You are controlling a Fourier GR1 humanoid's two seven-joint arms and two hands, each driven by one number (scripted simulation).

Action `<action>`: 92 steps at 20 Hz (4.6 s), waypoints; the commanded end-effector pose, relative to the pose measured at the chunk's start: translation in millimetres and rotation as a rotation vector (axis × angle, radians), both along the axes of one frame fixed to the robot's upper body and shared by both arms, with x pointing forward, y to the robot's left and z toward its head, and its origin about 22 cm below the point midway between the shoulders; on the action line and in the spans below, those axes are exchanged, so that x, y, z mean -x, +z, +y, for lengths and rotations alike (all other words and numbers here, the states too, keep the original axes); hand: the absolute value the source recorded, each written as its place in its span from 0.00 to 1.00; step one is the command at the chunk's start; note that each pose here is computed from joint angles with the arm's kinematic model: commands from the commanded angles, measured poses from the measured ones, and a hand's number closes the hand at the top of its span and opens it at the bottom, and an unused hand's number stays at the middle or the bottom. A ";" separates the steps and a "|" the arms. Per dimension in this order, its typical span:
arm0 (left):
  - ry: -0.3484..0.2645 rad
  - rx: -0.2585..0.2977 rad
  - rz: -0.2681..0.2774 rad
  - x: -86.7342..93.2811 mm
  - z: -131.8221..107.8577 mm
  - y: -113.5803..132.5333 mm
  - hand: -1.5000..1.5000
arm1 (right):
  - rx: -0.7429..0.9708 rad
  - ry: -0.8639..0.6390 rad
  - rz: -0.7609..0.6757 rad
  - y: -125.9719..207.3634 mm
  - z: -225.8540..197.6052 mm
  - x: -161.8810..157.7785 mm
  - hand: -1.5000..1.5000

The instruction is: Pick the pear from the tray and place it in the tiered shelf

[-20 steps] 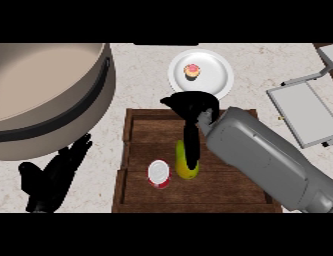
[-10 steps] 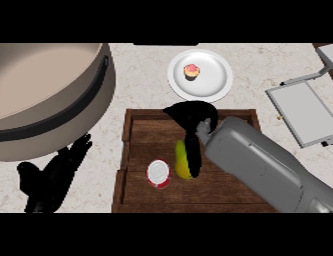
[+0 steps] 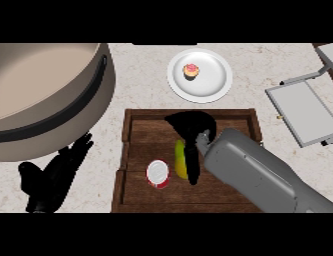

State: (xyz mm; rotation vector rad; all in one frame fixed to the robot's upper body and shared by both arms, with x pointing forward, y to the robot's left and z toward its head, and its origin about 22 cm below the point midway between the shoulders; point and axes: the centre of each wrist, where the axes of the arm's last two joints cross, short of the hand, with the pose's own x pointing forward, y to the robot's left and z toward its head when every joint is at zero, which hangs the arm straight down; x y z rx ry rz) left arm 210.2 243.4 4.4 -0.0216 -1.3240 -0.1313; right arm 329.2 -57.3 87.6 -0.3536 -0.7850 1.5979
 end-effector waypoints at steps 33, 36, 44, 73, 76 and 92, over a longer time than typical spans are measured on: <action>0.143 -0.008 -0.196 -49.3 31.3 52.7 0.50 | -0.114 -0.156 -0.396 -87.2 1.4 80.7 1.00; 0.158 -0.019 -0.216 -45.8 23.9 48.4 0.50 | -0.160 -0.189 -0.459 -86.2 0.5 95.2 1.00; 0.158 -0.005 -0.172 -35.0 30.3 41.4 0.50 | -0.606 -0.384 -0.768 16.1 -5.3 90.0 1.00; 0.149 -0.013 -0.221 -49.7 35.4 60.2 0.50 | -0.521 -0.907 -1.095 164.1 -207.0 80.8 1.00; 0.142 -0.002 -0.218 -44.0 32.9 50.6 0.50 | -0.490 -0.956 -1.109 166.4 -237.8 80.0 1.00; 0.125 0.005 -0.218 -53.1 33.2 58.4 0.50 | -0.503 -0.981 -1.124 136.1 -357.8 84.4 1.00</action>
